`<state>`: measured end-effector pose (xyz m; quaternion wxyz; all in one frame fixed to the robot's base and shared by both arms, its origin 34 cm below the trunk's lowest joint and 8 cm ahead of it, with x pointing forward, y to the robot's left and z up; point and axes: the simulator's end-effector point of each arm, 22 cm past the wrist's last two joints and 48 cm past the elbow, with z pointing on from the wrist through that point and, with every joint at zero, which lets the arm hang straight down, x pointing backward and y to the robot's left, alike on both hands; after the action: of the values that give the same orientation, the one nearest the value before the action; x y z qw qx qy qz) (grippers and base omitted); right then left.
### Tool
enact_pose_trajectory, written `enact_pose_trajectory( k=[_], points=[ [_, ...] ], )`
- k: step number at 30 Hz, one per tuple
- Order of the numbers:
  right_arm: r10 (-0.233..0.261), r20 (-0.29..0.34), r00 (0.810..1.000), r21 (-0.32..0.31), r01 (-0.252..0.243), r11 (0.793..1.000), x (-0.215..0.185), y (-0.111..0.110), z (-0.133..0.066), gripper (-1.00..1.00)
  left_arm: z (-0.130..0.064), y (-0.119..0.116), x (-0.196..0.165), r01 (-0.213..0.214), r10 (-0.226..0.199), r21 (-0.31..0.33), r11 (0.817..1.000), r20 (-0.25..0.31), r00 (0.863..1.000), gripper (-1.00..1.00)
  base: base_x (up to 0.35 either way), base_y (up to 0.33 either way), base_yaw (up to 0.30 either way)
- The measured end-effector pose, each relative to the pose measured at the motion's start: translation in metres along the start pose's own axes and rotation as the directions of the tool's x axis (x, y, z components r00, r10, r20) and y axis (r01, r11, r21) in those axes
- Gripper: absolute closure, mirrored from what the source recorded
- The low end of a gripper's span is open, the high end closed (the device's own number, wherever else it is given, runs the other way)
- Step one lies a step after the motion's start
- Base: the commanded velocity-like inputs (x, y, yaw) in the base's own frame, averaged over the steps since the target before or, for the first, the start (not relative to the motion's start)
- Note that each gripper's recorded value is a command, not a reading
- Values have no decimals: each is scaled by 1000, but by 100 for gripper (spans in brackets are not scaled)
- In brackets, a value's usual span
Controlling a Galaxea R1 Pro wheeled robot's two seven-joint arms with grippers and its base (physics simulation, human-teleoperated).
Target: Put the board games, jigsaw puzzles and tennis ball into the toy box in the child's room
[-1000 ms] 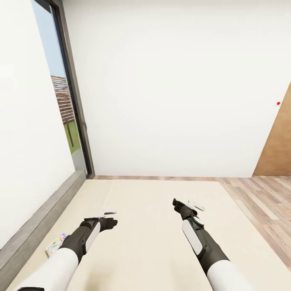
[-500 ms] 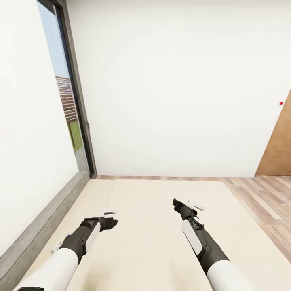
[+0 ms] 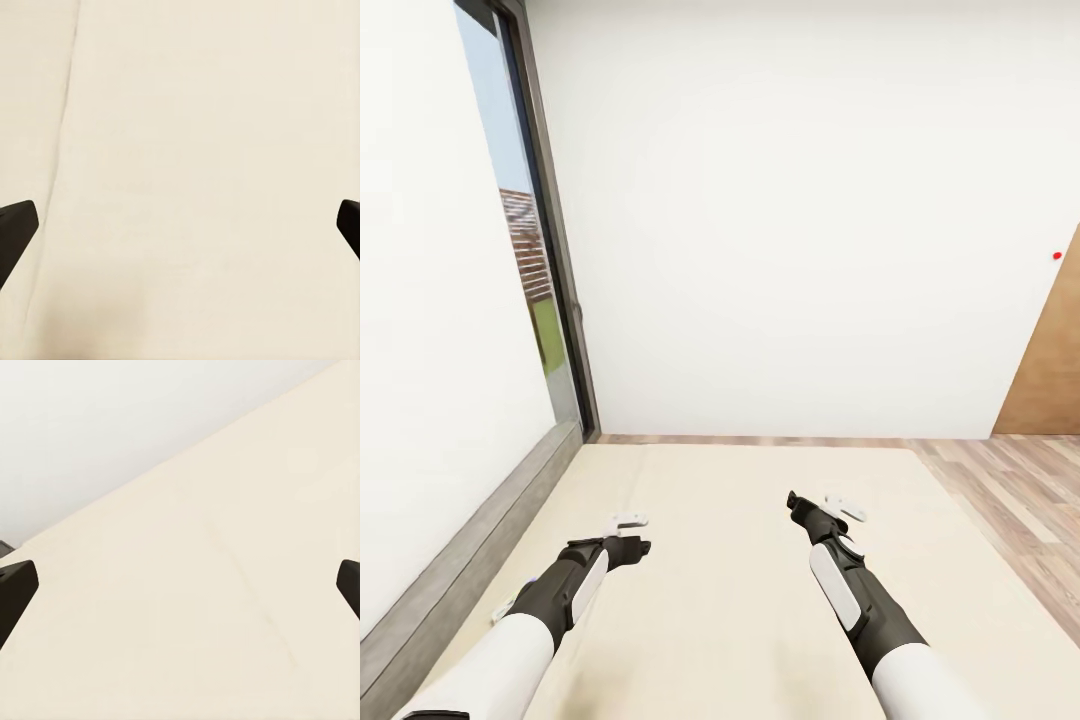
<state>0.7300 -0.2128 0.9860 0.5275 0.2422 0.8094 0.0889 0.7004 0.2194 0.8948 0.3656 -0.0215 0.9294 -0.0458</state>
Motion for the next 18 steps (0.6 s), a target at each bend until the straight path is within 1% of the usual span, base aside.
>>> enact_pose_trajectory(
  k=[18],
  points=[
    [1,0,1000,0,-1,1000,0,0,0,-100,0,0,0,0,0,0,1000,2,1000,-100,0,0,0]
  ],
)
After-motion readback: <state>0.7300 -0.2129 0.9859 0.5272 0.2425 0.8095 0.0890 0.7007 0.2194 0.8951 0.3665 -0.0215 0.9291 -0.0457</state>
